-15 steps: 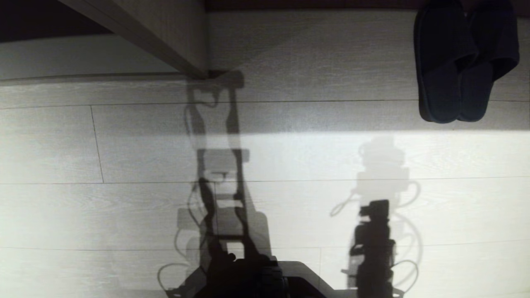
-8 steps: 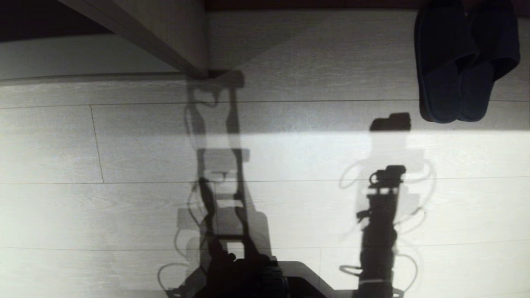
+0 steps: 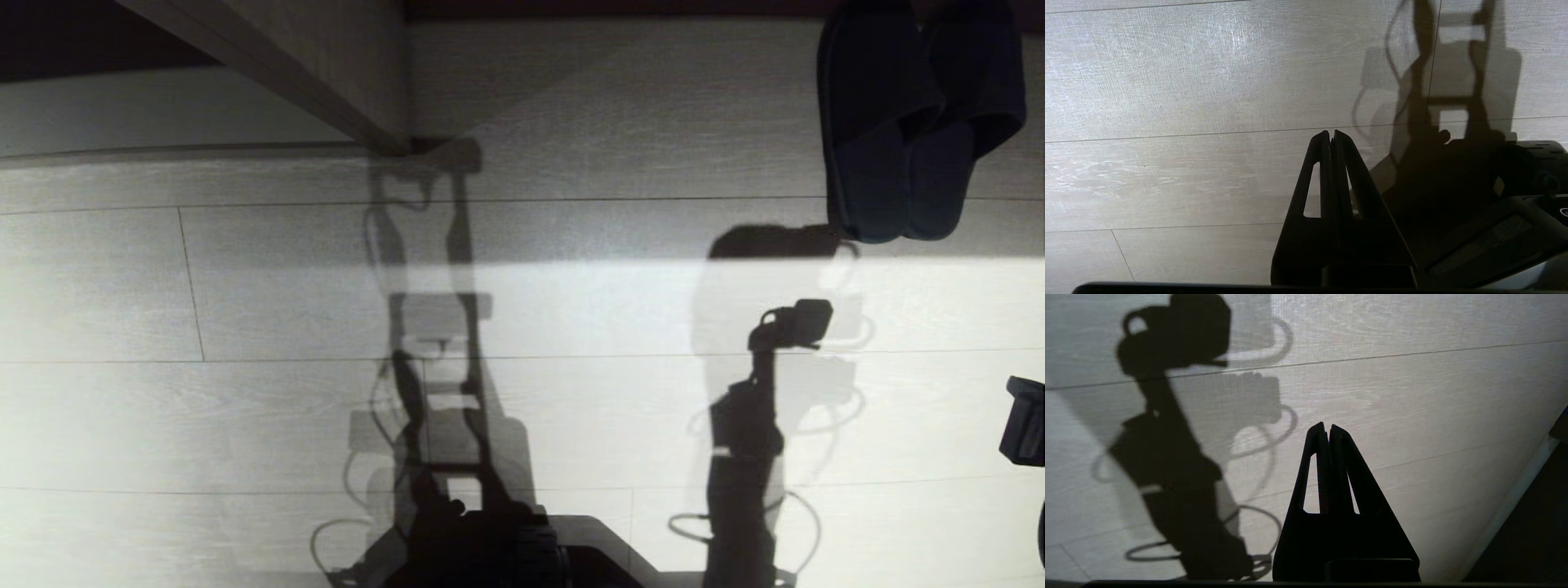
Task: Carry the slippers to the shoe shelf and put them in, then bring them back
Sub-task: Pick up the slippers on the floor
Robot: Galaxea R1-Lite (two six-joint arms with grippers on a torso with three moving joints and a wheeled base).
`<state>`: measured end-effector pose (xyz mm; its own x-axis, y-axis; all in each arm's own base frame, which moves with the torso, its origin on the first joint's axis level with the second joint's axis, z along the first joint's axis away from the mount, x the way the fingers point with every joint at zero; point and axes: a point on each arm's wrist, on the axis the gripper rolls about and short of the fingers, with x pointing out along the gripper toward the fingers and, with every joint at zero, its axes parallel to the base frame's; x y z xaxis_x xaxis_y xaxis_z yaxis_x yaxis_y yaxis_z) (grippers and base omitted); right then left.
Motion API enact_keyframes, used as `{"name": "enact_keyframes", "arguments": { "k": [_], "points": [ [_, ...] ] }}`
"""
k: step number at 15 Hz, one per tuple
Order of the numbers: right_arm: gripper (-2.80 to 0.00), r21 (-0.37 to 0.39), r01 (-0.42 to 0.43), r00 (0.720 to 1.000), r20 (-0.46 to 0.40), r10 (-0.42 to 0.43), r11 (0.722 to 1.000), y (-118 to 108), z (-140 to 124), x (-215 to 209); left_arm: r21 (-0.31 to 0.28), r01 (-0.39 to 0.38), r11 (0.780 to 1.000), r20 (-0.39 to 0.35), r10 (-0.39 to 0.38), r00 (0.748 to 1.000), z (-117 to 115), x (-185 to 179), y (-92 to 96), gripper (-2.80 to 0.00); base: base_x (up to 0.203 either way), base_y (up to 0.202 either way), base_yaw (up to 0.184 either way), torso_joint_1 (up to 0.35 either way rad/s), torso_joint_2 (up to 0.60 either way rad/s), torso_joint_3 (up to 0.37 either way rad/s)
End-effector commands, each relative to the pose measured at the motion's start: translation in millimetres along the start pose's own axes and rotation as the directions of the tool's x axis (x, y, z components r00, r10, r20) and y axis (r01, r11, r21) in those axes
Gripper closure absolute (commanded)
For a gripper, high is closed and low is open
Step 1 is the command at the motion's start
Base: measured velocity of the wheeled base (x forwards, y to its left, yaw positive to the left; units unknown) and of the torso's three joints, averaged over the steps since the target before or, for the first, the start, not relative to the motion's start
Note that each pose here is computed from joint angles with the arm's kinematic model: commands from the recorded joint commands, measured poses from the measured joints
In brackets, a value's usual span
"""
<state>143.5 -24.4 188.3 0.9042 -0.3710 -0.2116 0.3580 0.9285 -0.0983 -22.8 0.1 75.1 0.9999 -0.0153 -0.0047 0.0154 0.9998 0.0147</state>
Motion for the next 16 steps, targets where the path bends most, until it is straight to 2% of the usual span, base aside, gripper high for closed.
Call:
{"name": "enact_keyframes", "arguments": {
  "k": [1, 7, 9, 11, 13, 16],
  "points": [
    [0.00, -0.006, 0.017, 0.999, -0.035, -0.017, 1.000, 3, -3, 23, 0.001, 0.000, 1.000, 0.000, 0.000, 1.000, 0, 0, 0.0, 0.00, 0.000, 0.000, 0.000, 0.000, 0.00, 0.000],
    [0.00, 0.034, 0.015, 0.994, 0.106, -0.018, 0.999, 11, 6, 68, 0.001, 0.000, 1.000, 0.000, 0.000, 1.000, 0, 0, 0.0, 0.00, 0.000, 0.000, 0.000, 0.000, 0.00, 0.000],
    [0.00, 0.053, -0.019, 0.979, 0.202, 0.008, 0.998, 14, 20, 80, 0.001, 0.000, 1.000, 0.000, 0.000, 1.000, 0, 0, 0.0, 0.00, 0.000, 0.000, 0.000, 0.000, 0.00, 0.000],
    [0.00, 0.065, -0.018, 0.967, 0.256, 0.001, 0.998, 14, 29, 88, 0.001, 0.000, 1.000, 0.000, 0.000, 1.000, 0, 0, 0.0, 0.00, 0.000, 0.000, 0.000, 0.000, 0.00, 0.000],
    [0.00, 0.081, -0.015, 0.938, 0.345, -0.014, 0.997, 15, 46, 98, 0.001, 0.000, 1.000, 0.000, 0.000, 1.000, 0, 0, 0.0, 0.00, 0.000, 0.000, 0.000, 0.000, 0.00, 0.000],
    [0.00, 0.077, 0.016, 0.914, 0.402, -0.046, 0.997, 9, 59, 107, 0.001, 0.000, 1.000, 0.000, 0.000, 1.000, 0, 0, 0.0, 0.00, 0.000, 0.000, 0.000, 0.000, 0.00, 0.000]
  ]
}}
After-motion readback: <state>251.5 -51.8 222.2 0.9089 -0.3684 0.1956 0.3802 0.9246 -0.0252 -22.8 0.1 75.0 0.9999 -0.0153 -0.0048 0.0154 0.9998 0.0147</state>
